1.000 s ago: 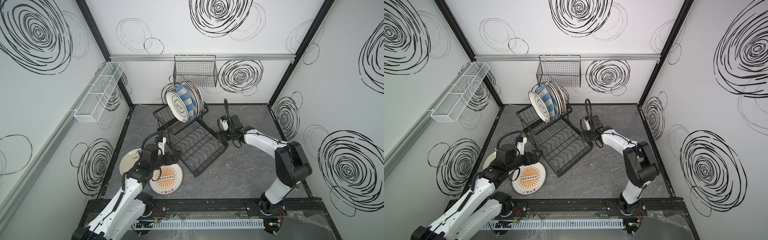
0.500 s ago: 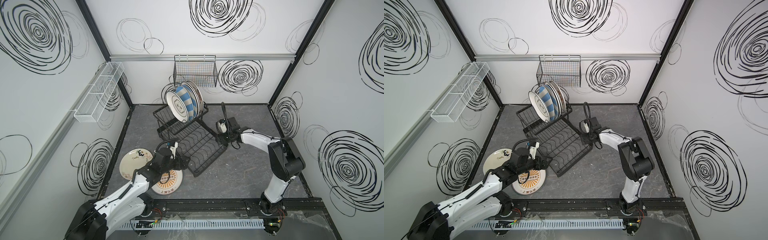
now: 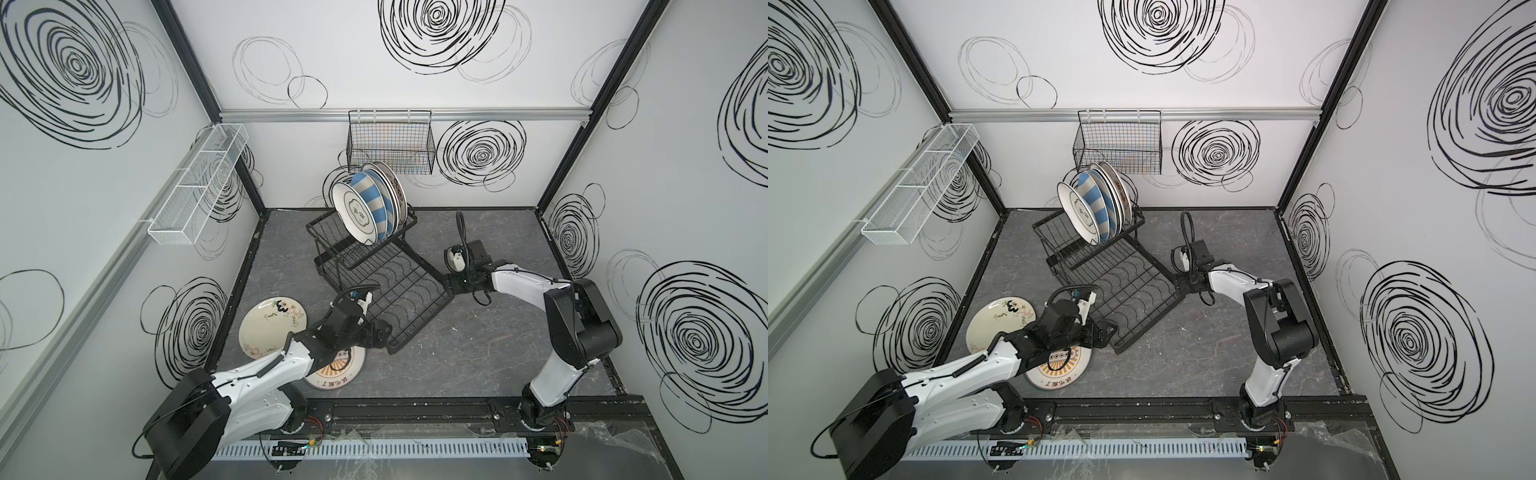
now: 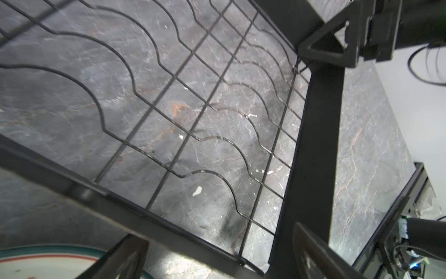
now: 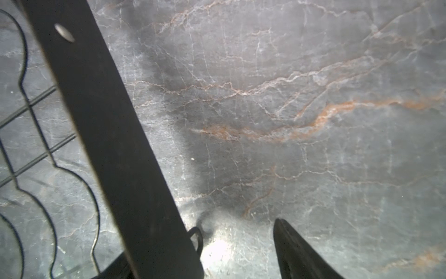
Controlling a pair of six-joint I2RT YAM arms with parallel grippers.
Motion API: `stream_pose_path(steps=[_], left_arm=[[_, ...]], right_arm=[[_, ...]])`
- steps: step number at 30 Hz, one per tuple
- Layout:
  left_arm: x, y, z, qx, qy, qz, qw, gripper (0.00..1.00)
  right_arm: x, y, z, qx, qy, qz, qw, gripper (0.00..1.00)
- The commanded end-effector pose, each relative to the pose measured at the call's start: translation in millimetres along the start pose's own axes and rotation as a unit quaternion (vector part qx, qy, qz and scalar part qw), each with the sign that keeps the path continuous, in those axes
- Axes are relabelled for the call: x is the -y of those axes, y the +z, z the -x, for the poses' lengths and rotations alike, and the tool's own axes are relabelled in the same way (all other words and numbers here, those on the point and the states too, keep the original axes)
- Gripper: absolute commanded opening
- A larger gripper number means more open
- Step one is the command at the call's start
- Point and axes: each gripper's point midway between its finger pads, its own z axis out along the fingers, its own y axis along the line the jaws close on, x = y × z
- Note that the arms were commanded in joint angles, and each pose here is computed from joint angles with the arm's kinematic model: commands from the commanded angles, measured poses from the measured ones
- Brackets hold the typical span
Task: Load plates into a dish rack
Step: Move the dish rack to the center of the table.
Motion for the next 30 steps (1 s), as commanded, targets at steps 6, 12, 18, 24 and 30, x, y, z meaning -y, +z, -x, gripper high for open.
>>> stream_pose_path(steps=[6,12,18,24,30], left_arm=[[55,5,34,0.046,0.050,-0.070,0.995,0.96],[76,13,37,0.040,0.086,-0.087,0.992,0.96],[112,29,39,0.026,0.125,-0.118,0.985,0.96],[152,42,44,0.020,0.165,-0.150,0.975,0.96],[155,39,45,0.011,0.157,-0.135,0.978,0.96]], right_arm=[[27,-14,-21,-0.025,0.043,-0.036,0.998,0.75],[60,-28,-34,-0.032,0.103,-0.059,0.992,0.75],[94,-41,-49,-0.040,0.151,-0.097,0.983,0.74],[131,-55,-56,-0.024,0.200,-0.130,0.971,0.74],[122,-91,-10,0.049,0.199,-0.089,0.975,0.78]])
